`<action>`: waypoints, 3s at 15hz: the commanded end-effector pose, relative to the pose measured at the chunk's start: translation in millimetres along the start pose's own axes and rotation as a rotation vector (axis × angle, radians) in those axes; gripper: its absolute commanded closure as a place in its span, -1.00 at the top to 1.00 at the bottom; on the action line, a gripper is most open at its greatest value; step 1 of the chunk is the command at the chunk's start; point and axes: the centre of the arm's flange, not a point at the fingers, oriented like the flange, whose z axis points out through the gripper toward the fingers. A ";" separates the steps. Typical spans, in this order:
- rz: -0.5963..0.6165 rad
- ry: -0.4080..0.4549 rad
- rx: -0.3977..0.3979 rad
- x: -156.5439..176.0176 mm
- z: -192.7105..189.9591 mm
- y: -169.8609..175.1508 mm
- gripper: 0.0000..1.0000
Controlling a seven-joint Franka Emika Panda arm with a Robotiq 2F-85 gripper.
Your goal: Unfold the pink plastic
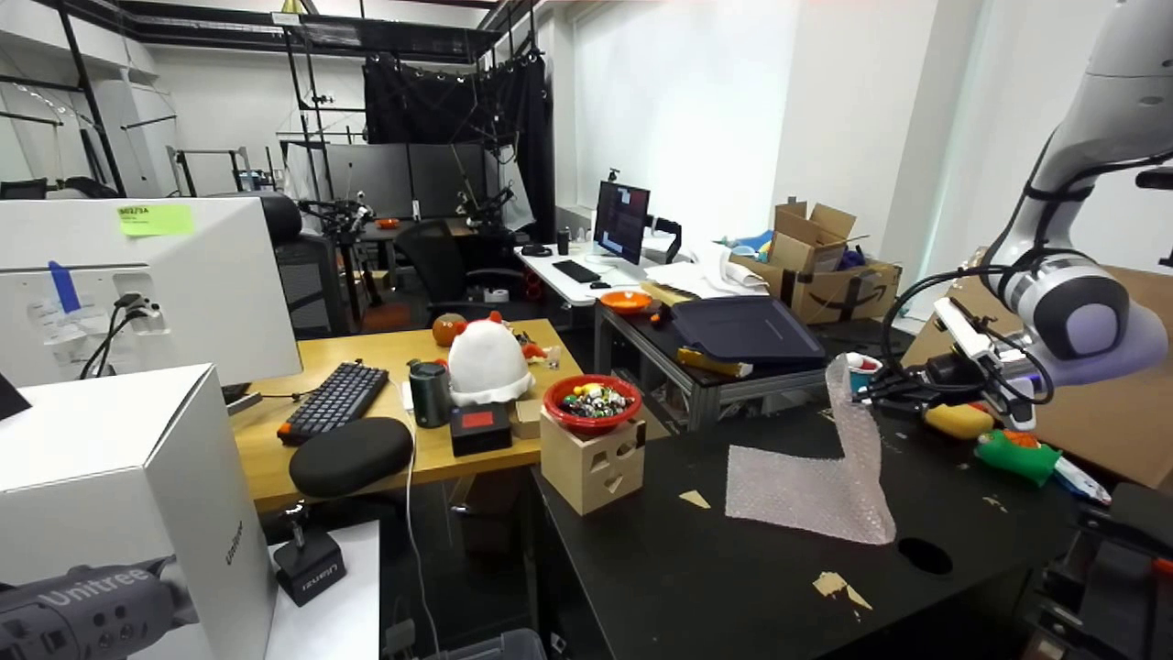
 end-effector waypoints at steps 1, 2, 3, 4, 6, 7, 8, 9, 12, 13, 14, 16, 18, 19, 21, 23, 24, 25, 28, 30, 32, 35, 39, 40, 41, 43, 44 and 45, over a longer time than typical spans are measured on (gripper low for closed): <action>-0.093 -0.081 0.000 -41.5 9.2 -7.0 -0.98; -0.122 -0.112 -0.001 -49.1 14.5 -9.6 -0.98; -0.144 -0.153 0.000 -57.0 19.7 -12.4 -0.98; -0.166 -0.188 -0.001 -64.7 25.1 -14.5 -0.98; -0.203 -0.292 0.005 -77.9 32.4 -17.4 -0.98; -0.219 -0.345 0.011 -82.6 34.3 -17.6 -0.98; -0.228 -0.400 0.025 -84.5 33.8 -17.1 -0.98; -0.229 -0.443 0.041 -84.2 31.9 -15.6 -0.98; -0.177 -0.413 0.057 -70.0 18.5 -9.0 -0.41; -0.163 -0.357 0.057 -61.1 10.2 -5.2 -0.37; -0.151 -0.314 0.065 -54.5 3.2 -2.9 -0.25; -0.138 -0.233 0.074 -46.0 -8.5 1.3 0.06; -0.140 -0.181 0.075 -43.4 -13.1 2.8 0.36; -0.141 -0.163 0.073 -43.2 -14.0 2.9 0.50; -0.152 -0.128 0.064 -44.9 -13.9 2.0 0.80; -0.169 -0.101 0.045 -50.9 -10.6 0.7 1.00; -0.178 -0.065 0.016 -57.6 -5.6 -0.8 1.00; -0.215 -0.007 -0.019 -69.3 2.0 -1.7 1.00; -0.308 0.123 -0.119 -106.7 29.4 -2.9 1.00; -0.353 0.213 -0.179 -137.2 50.7 -3.8 1.00; -0.396 0.277 -0.241 -164.8 72.7 -6.7 1.00; -0.476 0.330 -0.329 -200.6 100.7 -10.5 1.00; -0.549 0.366 -0.406 -226.9 117.0 -18.9 1.00; -0.562 0.365 -0.413 -229.3 117.5 -22.2 1.00; -0.555 0.353 -0.411 -215.0 117.9 -9.9 1.00; -0.557 0.355 -0.413 -215.6 118.7 -11.4 1.00; -0.555 0.357 -0.415 -214.1 119.1 -10.6 1.00; -0.554 0.358 -0.418 -213.0 119.5 -10.0 1.00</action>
